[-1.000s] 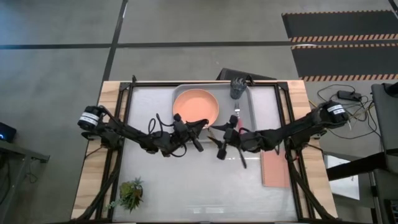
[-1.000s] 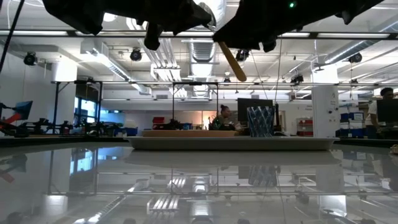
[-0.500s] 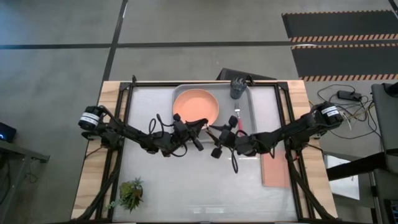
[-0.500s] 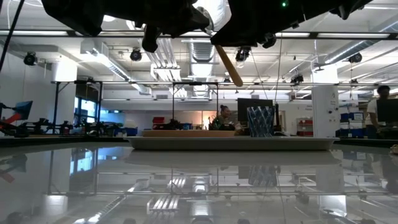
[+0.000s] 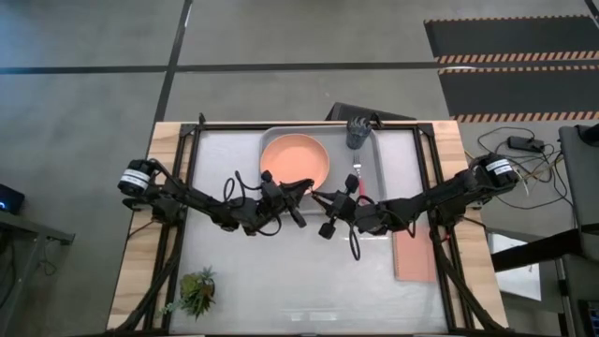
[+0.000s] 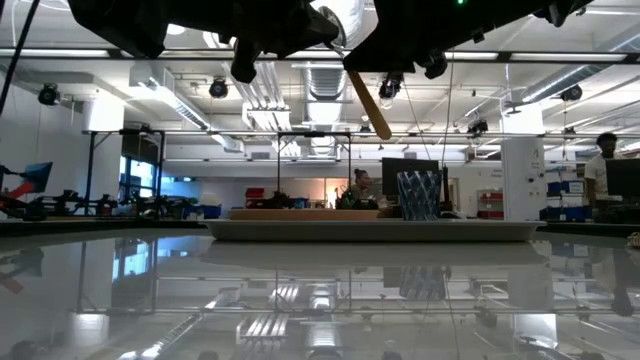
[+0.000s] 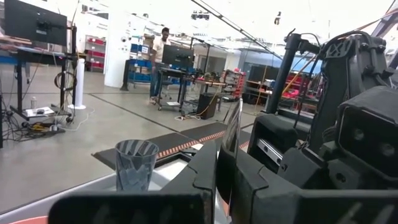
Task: Pick and place plate/cup/fork/spoon on tray
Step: Put the yellow spoon on the gray serving tray in between the orange plate and pink fork
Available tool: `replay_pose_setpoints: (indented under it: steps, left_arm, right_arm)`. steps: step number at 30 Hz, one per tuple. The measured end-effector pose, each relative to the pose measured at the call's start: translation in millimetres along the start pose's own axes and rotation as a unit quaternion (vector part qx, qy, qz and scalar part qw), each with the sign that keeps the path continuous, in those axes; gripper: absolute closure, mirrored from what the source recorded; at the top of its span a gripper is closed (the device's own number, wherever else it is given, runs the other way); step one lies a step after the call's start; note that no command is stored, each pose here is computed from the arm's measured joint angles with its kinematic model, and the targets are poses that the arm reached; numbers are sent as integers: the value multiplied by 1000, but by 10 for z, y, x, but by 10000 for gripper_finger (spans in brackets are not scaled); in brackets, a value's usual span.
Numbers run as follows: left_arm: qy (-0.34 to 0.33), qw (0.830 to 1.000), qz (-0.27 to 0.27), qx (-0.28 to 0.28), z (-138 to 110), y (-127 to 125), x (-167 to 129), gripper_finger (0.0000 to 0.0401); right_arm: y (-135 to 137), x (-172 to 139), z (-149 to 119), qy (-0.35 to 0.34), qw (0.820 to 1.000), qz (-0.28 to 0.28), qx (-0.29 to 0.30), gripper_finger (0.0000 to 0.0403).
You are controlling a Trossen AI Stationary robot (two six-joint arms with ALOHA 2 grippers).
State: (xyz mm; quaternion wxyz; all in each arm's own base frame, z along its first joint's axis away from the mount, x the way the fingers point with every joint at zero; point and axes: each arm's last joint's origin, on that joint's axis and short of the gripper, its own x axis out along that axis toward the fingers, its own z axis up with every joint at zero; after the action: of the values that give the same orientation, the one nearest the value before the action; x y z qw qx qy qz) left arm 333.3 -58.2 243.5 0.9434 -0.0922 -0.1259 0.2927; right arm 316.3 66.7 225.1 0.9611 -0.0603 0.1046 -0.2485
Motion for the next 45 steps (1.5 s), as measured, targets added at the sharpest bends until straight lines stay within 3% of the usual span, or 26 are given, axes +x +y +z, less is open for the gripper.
replay_pose_setpoints:
  steps: [6,14,19,24,33,45]
  left_arm:
    - [-1,1000,-2,-29,-1,2,-1,401]
    - [0,997,0,-83,-5,5,-1,401]
    - [1,995,0,-98,-7,3,-2,401]
    - [1,995,8,-102,-15,12,-6,401]
    - [6,996,17,-90,-35,21,-9,401]
    - [11,999,11,-32,-42,25,-10,384]
  right_arm:
    - [-18,-19,20,2,1000,1,6,371]
    - [-18,-4,-1,5,1000,-6,2,266]
    - [-20,-3,-2,5,1000,-8,3,236]
    - [-20,-3,-3,6,1000,-7,2,261]
    - [-20,-1,-15,9,1000,-3,4,369]
    - [-120,-30,11,37,997,22,67,370]
